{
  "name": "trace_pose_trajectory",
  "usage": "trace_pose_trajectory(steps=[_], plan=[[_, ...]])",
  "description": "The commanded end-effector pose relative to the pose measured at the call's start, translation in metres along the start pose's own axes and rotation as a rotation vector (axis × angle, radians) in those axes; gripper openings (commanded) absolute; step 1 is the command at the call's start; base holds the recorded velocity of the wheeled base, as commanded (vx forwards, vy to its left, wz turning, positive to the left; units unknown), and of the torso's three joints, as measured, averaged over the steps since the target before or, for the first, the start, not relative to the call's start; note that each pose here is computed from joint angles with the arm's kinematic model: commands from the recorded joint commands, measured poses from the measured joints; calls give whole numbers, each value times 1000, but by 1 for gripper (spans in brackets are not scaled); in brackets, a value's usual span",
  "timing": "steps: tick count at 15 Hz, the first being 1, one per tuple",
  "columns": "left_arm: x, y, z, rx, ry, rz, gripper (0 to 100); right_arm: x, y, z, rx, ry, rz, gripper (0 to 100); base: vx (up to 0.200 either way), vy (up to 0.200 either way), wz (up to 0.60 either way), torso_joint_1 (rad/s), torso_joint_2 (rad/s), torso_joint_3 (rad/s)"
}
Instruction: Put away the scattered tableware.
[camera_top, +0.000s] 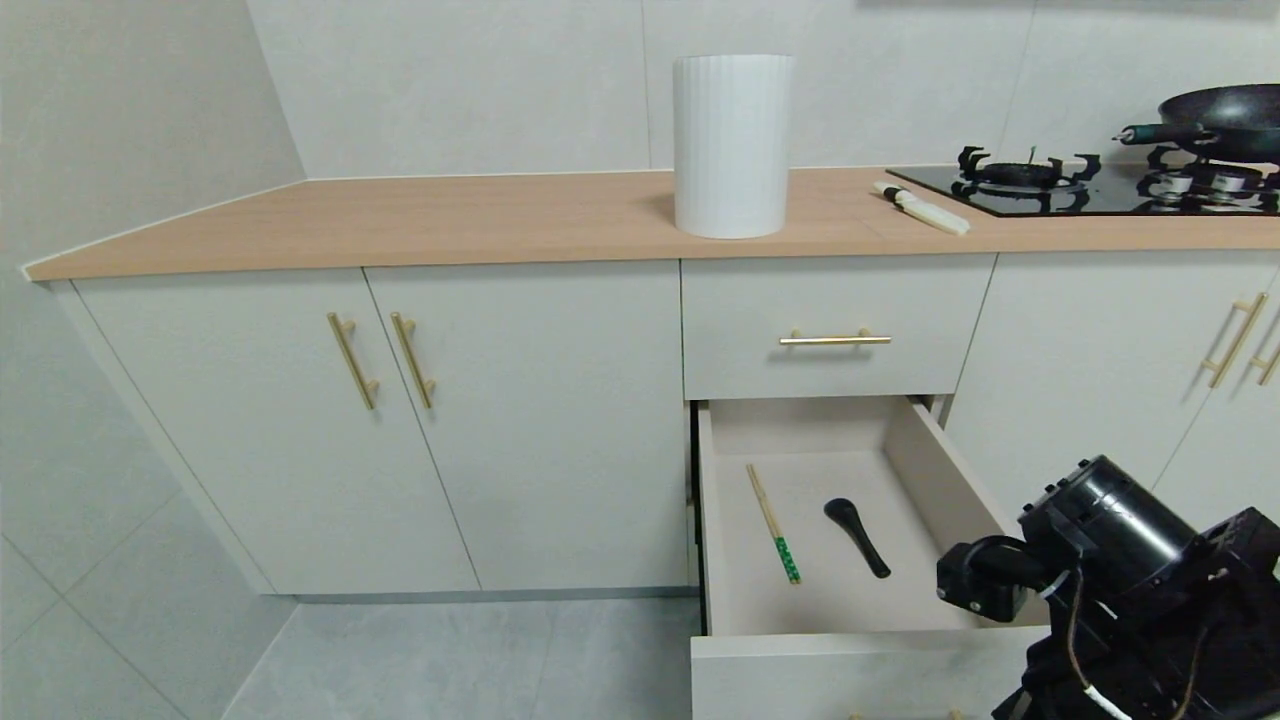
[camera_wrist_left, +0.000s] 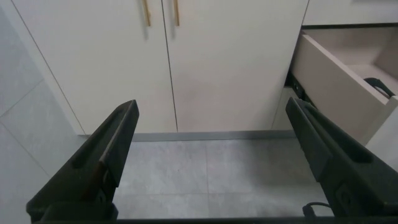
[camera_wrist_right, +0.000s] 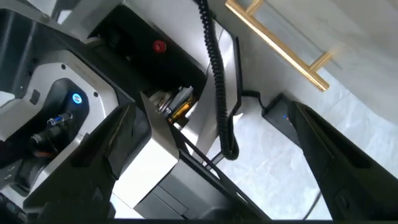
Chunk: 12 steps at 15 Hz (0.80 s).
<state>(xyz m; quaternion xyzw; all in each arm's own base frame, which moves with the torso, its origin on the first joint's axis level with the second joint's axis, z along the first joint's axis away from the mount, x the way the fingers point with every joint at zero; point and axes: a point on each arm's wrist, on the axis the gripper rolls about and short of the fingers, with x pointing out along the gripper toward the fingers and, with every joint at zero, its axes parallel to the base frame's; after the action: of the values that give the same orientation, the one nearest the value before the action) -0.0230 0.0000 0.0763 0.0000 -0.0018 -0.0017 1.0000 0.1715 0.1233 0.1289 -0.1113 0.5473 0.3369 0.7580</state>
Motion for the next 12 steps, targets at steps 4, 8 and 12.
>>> trace_pose_trajectory(steps=[4, 8, 12], plan=[[0, 0, 0, -2, 2, 0, 100, 27, -8, 16, 96, 73, -60, 100, 0, 0, 0, 0, 0, 0], [0, 0, 0, 0, 1, 0, 100, 45, -16, 39, 270, 66, -193, 100, 0, 0, 0, 0, 0, 0], [0, 0, 0, 0, 1, 0, 100, 45, -16, 49, 328, 20, -222, 100, 0, 0, 0, 0, 0, 0]])
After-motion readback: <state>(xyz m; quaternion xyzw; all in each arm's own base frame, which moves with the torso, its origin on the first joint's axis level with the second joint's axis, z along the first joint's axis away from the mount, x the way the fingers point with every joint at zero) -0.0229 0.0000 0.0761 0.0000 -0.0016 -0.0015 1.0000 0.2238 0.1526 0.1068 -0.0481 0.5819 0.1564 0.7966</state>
